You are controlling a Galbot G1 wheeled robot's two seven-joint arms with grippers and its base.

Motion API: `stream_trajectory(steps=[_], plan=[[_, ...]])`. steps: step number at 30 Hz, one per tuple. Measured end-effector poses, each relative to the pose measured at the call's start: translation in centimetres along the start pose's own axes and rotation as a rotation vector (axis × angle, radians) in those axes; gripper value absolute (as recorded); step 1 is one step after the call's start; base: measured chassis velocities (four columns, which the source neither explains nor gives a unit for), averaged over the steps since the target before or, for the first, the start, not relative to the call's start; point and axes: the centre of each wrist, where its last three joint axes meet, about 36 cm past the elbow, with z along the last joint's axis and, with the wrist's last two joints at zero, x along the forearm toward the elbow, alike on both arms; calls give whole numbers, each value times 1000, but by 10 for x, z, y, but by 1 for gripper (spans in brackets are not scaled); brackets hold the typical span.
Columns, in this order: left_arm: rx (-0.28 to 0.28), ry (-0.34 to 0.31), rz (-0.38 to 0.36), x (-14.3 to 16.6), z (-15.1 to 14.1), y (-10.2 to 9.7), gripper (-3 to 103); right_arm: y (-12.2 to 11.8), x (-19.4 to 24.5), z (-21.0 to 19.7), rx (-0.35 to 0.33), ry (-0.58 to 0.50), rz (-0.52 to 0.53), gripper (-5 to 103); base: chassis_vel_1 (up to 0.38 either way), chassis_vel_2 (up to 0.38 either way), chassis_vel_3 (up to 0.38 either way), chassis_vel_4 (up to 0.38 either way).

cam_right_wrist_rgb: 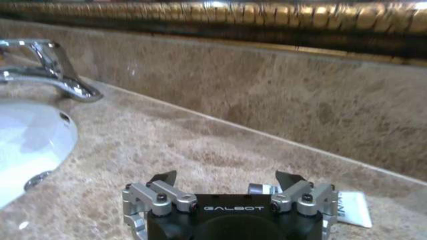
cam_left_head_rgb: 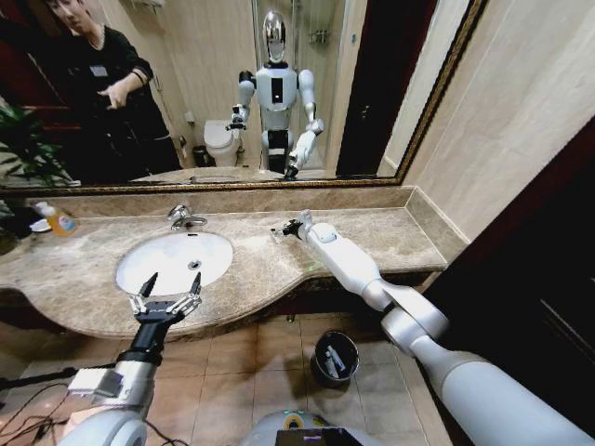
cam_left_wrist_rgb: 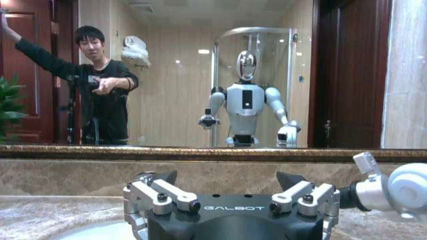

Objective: Pick up the trash from the sink and place it in the trash bin.

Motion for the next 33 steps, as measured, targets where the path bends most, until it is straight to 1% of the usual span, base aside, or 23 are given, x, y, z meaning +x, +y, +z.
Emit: stream_trajectory(steps=[2,3,4,5,7,13,16,18,19,21,24,26,29,33], plan=[[0,0,0,0,0,0,100,4,6,-2,-2,-4,4,98,0,0,0,0],[0,0,0,0,0,0,100,8,11,-4,0,-7,5,94,0,0,0,0],[0,0,0,0,0,0,100,12,17,-6,4,-12,0,94,0,0,0,0],[0,0,0,0,0,0,100,18,26,-7,13,-20,-10,88,0,0,0,0],[0,0,0,0,0,0,100,26,33,-10,25,-31,-24,86,0,0,0,0],[0,0,0,0,0,0,100,28,31,-19,30,-49,-33,86,0,0,0,0],[0,0,0,0,0,0,100,13,12,-14,69,-47,-65,97,0,0,0,0],[0,0,0,0,0,0,100,8,9,-13,80,-47,-72,97,0,0,0,0],[0,0,0,0,0,0,100,1,4,-11,102,-44,-88,99,0,0,0,0],[0,0,0,0,0,0,100,-20,-3,-10,182,-28,-123,100,0,0,0,0],[0,0,0,0,0,0,100,-38,-6,-16,242,8,-157,100,0,0,0,0],[0,0,0,0,0,0,100,-40,-6,-17,247,19,-158,100,0,0,0,0],[0,0,0,0,0,0,100,-50,-6,-22,254,73,-139,100,0,0,0,0],[0,0,0,0,0,0,100,-51,-8,-24,245,103,-129,100,0,0,0,0]])
